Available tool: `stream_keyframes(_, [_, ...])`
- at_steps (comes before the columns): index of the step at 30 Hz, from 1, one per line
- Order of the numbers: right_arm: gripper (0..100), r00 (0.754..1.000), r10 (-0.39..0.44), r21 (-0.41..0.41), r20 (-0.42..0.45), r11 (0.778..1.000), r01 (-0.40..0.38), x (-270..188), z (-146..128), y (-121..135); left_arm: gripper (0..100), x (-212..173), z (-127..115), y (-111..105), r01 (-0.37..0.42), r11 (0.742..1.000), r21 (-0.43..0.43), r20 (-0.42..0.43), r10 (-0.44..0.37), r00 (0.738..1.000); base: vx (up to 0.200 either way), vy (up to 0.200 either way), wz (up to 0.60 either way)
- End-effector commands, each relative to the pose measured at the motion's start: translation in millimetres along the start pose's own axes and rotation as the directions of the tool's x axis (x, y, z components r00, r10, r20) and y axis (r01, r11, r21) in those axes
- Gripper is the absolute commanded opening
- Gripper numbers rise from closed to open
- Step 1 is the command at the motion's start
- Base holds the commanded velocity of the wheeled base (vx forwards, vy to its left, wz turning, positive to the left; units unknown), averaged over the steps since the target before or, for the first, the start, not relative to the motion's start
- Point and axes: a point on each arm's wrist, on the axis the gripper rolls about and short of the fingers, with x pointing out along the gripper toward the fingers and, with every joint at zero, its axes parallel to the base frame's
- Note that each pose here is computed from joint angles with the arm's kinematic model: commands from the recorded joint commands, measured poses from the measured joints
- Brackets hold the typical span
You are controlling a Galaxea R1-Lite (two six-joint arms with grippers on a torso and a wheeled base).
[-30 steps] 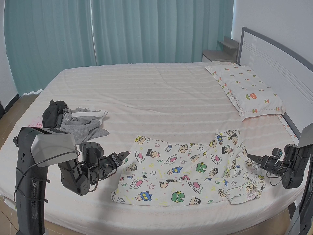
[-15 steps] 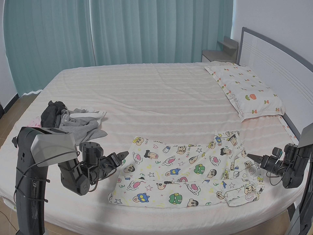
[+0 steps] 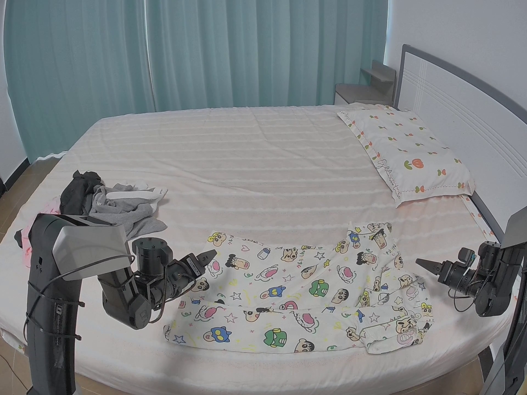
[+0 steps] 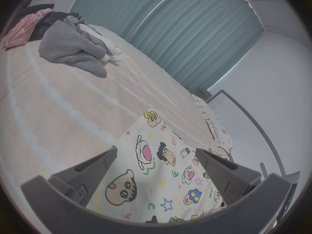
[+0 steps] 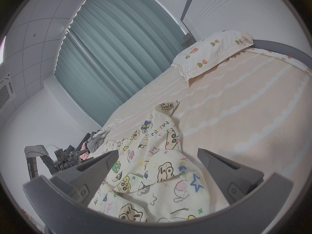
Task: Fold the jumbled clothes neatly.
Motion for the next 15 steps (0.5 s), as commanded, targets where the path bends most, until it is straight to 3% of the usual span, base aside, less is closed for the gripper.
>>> stream_keyframes(1, [100,1.000,0.004,-0.008,0.008,1.000,-0.004,0.0,0.2,0.5,100,0.5,-1.4,0.7,-0.004,1.000,0.002,0.004,0.004,1.000,0.200,0.000,0.00])
stream_keyframes(2, [100,1.000,0.004,-0.008,0.008,1.000,-0.004,0.0,0.2,0.5,100,0.8,-1.6,0.3,-0.003,1.000,0.003,0.009,0.003,1.000,0.200,0.000,0.00])
stream_keyframes(12, [100,1.000,0.005,-0.007,0.005,1.000,-0.005,0.2,-0.6,0.6,100,9.1,-2.3,2.5,0.033,0.999,0.019,0.052,-0.034,0.998,0.000,0.000,0.00])
stream_keyframes(15, [100,1.000,0.006,-0.007,0.002,1.000,-0.006,0.9,-1.3,1.1,100,21.1,9.4,-8.7,0.065,0.992,0.106,0.086,-0.074,0.994,0.000,0.000,0.00])
